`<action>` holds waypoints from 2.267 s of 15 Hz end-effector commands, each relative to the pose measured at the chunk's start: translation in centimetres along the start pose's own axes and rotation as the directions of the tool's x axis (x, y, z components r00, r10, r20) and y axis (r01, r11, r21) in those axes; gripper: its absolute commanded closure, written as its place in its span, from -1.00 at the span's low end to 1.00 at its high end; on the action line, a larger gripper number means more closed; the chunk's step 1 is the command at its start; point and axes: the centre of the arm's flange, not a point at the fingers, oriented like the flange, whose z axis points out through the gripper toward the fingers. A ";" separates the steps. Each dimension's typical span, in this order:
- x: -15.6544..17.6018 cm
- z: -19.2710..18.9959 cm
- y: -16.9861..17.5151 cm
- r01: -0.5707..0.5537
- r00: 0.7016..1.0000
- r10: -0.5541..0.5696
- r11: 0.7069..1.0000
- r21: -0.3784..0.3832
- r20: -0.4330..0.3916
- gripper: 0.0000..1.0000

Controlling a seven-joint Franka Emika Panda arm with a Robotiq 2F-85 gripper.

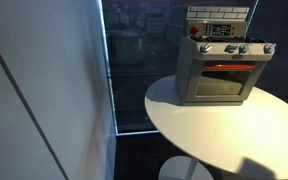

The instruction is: Turn the second knob from the right to the left

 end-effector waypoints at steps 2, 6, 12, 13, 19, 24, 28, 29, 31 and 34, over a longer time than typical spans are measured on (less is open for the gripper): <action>0.0 0.0 0.0 0.000 1.000 0.000 1.000 0.000 0.000 -1.00; 0.0 0.0 0.0 0.000 1.000 0.000 1.000 0.000 0.000 -1.00; 1.0 -0.8 -0.4 -0.012 1.000 0.012 1.000 0.025 -0.018 -1.00; 1.2 -0.9 -0.5 -0.012 1.000 0.012 1.000 0.028 -0.021 -1.00; 2.3 -1.3 -1.3 -0.017 0.999 0.019 0.998 0.052 -0.041 -1.00; 3.1 -1.9 -1.9 -0.027 0.997 0.034 0.994 0.101 -0.064 -1.00; 3.8 -3.1 -2.3 -0.035 0.994 0.050 0.988 0.151 -0.101 -1.00; 4.0 -3.4 -2.4 -0.036 0.992 0.055 0.986 0.162 -0.113 -1.00; 4.5 -4.2 -2.6 -0.042 0.988 0.068 0.982 0.184 -0.138 -1.00; 5.3 -5.3 -2.9 -0.053 0.981 0.091 0.976 0.213 -0.172 -1.00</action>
